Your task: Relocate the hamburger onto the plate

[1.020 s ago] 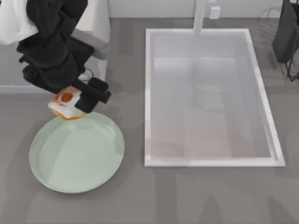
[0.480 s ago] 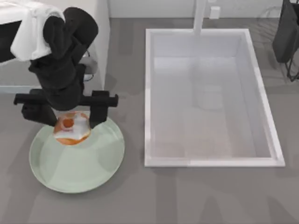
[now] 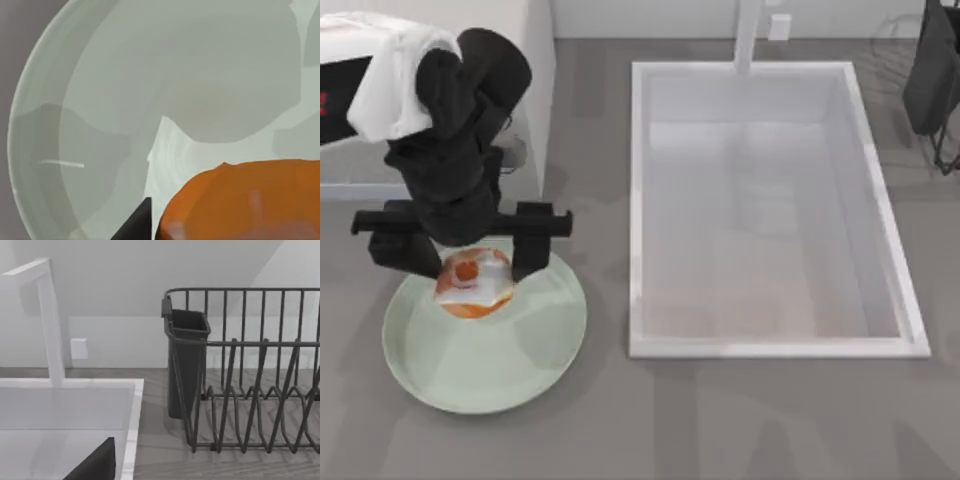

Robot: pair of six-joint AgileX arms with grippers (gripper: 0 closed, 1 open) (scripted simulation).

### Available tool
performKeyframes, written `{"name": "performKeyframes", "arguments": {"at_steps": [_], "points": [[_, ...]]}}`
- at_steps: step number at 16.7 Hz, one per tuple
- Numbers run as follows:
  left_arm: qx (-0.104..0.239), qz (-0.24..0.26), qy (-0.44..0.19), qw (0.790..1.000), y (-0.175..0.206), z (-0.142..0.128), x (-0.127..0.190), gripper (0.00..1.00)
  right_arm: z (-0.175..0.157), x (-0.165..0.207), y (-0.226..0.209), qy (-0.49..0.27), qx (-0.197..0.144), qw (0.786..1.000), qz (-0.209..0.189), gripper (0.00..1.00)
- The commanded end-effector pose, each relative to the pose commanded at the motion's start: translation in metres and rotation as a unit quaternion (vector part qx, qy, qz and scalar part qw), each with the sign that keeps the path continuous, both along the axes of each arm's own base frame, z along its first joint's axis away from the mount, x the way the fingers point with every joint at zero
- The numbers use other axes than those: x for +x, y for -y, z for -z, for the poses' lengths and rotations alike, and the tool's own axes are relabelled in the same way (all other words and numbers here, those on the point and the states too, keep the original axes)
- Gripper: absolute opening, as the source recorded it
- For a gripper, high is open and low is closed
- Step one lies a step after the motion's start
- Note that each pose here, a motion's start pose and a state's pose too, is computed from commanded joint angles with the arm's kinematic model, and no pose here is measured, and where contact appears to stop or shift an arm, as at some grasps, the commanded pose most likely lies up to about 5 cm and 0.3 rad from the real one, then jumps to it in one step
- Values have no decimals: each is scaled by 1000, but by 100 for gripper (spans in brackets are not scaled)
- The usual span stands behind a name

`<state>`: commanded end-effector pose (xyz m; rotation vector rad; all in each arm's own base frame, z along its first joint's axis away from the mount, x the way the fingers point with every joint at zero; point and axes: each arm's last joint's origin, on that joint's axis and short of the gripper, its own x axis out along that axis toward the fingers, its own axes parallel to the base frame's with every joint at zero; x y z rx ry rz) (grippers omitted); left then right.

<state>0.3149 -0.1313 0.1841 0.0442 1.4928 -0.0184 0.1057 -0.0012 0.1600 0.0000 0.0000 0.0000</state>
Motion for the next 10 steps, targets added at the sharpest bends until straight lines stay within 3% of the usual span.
{"name": "performKeyframes", "arguments": {"at_steps": [7, 10], "points": [[0, 1, 1, 1000, 0, 34, -1, 0, 0, 0, 0, 0, 0, 1000, 0, 100], [1, 0, 0, 1000, 0, 35, -1, 0, 0, 0, 0, 0, 0, 1000, 0, 100]]}}
